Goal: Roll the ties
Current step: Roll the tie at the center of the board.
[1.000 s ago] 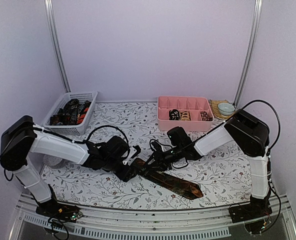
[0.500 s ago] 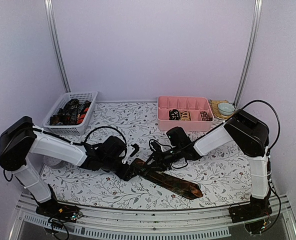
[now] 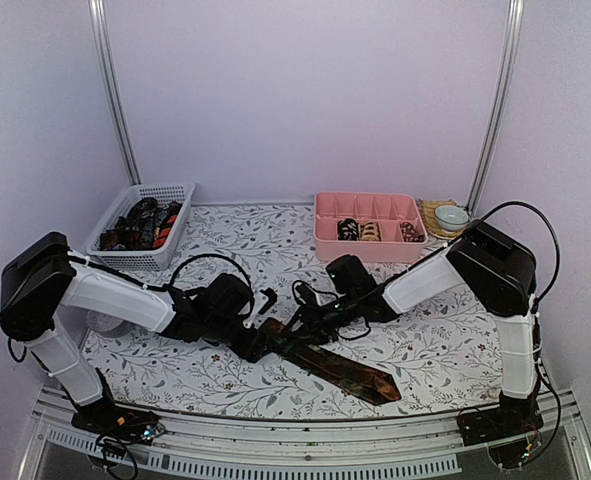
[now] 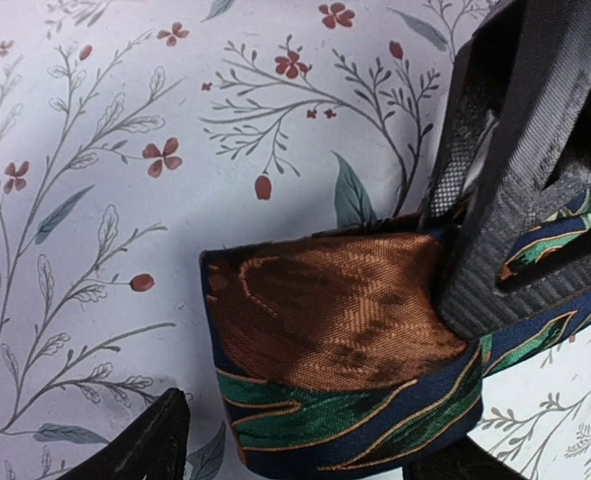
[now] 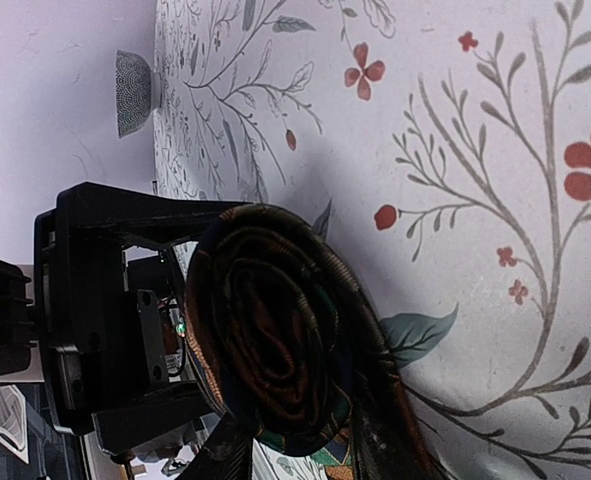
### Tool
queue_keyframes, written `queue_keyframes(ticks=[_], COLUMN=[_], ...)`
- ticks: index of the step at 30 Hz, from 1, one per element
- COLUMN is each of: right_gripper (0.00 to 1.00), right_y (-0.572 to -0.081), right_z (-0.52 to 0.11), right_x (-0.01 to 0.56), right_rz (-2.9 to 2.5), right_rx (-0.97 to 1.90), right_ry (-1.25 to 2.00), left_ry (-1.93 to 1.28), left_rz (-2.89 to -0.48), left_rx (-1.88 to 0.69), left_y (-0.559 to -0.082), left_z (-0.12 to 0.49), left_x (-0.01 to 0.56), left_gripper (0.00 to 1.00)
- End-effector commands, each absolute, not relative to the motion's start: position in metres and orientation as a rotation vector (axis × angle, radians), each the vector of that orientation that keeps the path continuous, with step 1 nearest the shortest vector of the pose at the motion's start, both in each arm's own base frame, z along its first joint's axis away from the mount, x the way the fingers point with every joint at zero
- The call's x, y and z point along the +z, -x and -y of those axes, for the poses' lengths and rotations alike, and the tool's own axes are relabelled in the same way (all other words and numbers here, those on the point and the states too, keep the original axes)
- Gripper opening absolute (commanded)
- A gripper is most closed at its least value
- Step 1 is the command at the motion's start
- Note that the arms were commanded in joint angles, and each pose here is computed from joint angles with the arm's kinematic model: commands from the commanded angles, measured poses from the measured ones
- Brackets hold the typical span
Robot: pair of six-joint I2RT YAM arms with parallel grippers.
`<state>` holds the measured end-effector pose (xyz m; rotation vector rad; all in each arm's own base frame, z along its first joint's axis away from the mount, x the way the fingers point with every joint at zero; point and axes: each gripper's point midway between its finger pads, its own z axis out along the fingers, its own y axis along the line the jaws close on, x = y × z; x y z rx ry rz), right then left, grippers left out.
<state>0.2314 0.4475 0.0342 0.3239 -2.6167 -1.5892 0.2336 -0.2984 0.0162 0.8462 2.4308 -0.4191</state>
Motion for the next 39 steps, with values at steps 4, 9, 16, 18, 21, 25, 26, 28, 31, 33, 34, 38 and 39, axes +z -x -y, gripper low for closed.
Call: queue_keyframes(ticks=[4,9,16,18,21,25,26,28,31,33,34,38,39], right_gripper=[0.33,0.33,0.33,0.33,0.33,0.33,0.33,0.33,0.33,0.33,0.33,0.33,0.33], right_y=[-0.205,-0.204,-0.203,-0.203,-0.204,-0.205,-0.205,-0.205,-0.205,-0.204,-0.204,-0.203,-0.203], right_z=[-0.444,-0.439,-0.435,-0.435,-0.434,-0.434,-0.434,-0.435,-0.434,-0.433,-0.434,-0.433,-0.432], right_x=[-0.007,-0.02,-0.031,-0.031,-0.031,-0.029,-0.029,-0.026,-0.026,-0.028,-0.027,-0.029,-0.03], right_rz=[2.645,2.672,2.683,2.689,2.696,2.701,2.701,2.701,2.703,2.702,2.702,2.699,2.697], right_rx=[-1.392,-1.34,-1.31,-1.309,-1.306,-1.31,-1.31,-1.318,-1.318,-1.314,-1.318,-1.316,-1.316], right_ry=[-0.325,-0.32,-0.315,-0.318,-0.321,-0.325,-0.324,-0.327,-0.329,-0.326,-0.328,-0.323,-0.323], left_ry=[-0.783,-0.804,-0.6,-0.521,-0.423,-0.357,-0.347,-0.331,-0.286,-0.266,-0.252,-0.206,-0.2], left_rz=[-2.426,-2.475,-2.363,-2.331,-2.322,-2.38,-2.396,-2.391,-2.407,-2.422,-2.43,-2.478,-2.492], left_rx=[-0.402,-0.455,-0.795,-0.889,-1.017,-1.131,-1.167,-1.244,-1.323,-1.353,-1.368,-1.378,-1.382], left_y=[-0.242,-0.226,-0.219,-0.225,-0.23,-0.227,-0.224,-0.221,-0.218,-0.217,-0.217,-0.217,-0.216], left_z=[0.298,0.294,0.28,0.276,0.272,0.276,0.278,0.283,0.287,0.29,0.291,0.292,0.292], left_x=[0.021,0.023,0.079,0.088,0.089,0.072,0.067,0.064,0.055,0.049,0.046,0.028,0.023], left_gripper=[0.72,0.76,0.97,1.0,1.0,1.0,1.0,1.0,1.0,1.0,1.0,0.99,0.98])
